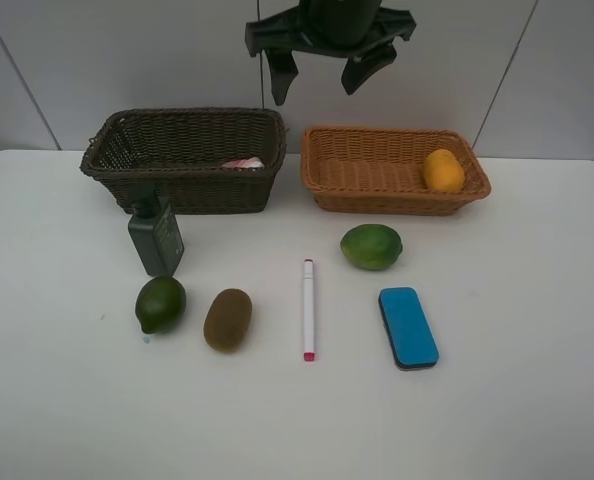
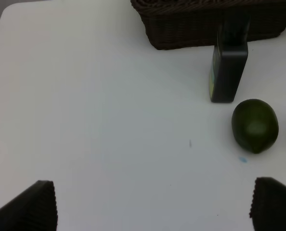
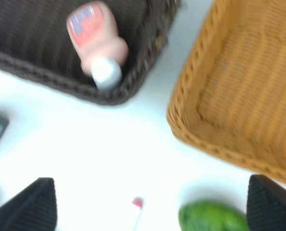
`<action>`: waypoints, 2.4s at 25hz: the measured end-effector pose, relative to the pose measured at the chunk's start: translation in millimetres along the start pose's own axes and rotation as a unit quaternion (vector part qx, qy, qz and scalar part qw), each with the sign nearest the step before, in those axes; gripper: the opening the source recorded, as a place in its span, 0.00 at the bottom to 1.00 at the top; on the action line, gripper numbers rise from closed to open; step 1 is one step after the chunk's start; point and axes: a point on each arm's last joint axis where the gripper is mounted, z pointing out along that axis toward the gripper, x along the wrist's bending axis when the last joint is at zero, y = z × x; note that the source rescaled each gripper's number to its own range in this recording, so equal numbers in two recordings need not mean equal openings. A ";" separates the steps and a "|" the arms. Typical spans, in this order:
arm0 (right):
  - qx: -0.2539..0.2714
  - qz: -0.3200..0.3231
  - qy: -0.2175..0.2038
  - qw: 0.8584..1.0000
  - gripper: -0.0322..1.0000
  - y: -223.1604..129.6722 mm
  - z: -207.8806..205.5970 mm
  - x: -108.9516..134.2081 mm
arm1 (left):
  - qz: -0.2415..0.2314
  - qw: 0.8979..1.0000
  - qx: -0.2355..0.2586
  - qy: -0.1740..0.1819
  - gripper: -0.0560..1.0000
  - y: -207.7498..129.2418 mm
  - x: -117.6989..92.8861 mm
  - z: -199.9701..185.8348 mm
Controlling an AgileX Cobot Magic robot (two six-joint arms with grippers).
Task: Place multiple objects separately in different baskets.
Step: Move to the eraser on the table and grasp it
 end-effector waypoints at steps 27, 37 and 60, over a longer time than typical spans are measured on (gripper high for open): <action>0.112 0.110 -0.033 0.987 0.98 -88.7 -18.2 -22.8 | 0.000 1.000 0.000 0.000 1.00 0.0 0.0 0.0; 0.198 0.116 -0.053 0.972 0.98 -136.0 16.1 -30.1 | 0.000 1.000 0.000 0.000 1.00 0.0 0.0 0.0; 0.172 0.147 -0.021 0.974 0.98 -205.2 77.4 -49.7 | 0.000 1.000 0.000 0.000 1.00 0.0 0.0 0.0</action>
